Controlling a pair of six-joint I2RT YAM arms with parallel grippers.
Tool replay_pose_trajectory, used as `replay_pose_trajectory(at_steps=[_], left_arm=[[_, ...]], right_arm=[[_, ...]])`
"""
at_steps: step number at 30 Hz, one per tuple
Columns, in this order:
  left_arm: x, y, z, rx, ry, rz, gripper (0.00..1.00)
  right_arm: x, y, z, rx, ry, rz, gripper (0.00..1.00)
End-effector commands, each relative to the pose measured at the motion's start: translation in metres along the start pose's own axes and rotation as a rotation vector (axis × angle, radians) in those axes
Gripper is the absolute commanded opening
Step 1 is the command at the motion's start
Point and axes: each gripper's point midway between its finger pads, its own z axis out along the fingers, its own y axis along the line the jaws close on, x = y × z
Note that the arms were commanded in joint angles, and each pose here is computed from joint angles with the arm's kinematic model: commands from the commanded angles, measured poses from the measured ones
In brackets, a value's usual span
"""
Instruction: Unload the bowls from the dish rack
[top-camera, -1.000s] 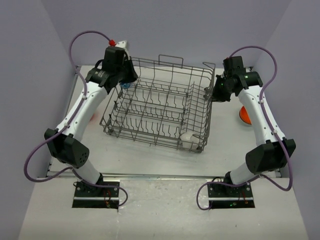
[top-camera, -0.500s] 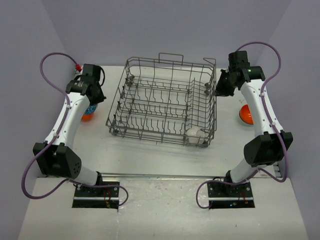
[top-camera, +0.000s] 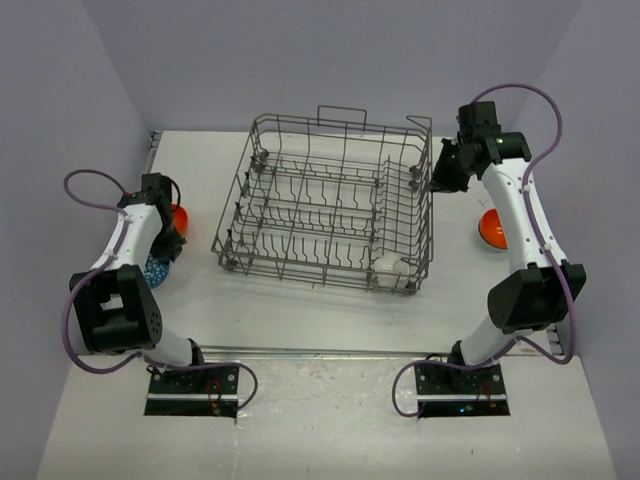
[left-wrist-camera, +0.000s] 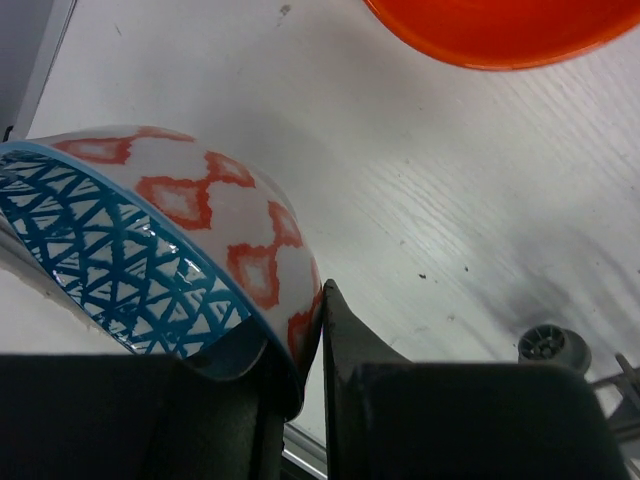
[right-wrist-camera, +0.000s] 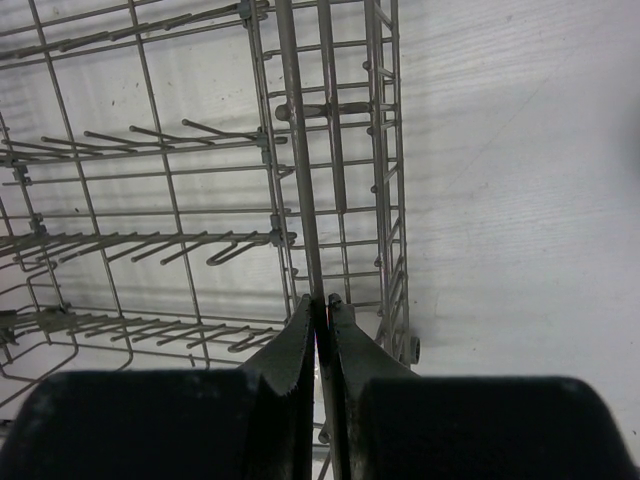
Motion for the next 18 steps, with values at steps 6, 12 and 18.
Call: replay_pose_trajectory(at_steps=[6,12,18], left_arm=[[-0.007,-0.011,0.037,0.002,0.038,-0.020,0.00],[-0.005,-0.007,0.053,-0.061,0.078,-0.025,0.00],[-0.002,-0.003,0.061,-0.085,0.107,-0.039,0.00]], right_arm=[[-0.025,-0.003,-0.001,0.011,-0.071,0.019,0.00],[-0.023,-0.005,-0.001,0.012,-0.073,0.009,0.00],[-0.021,-0.004,0.000,0.002,-0.070,0.006,0.00]])
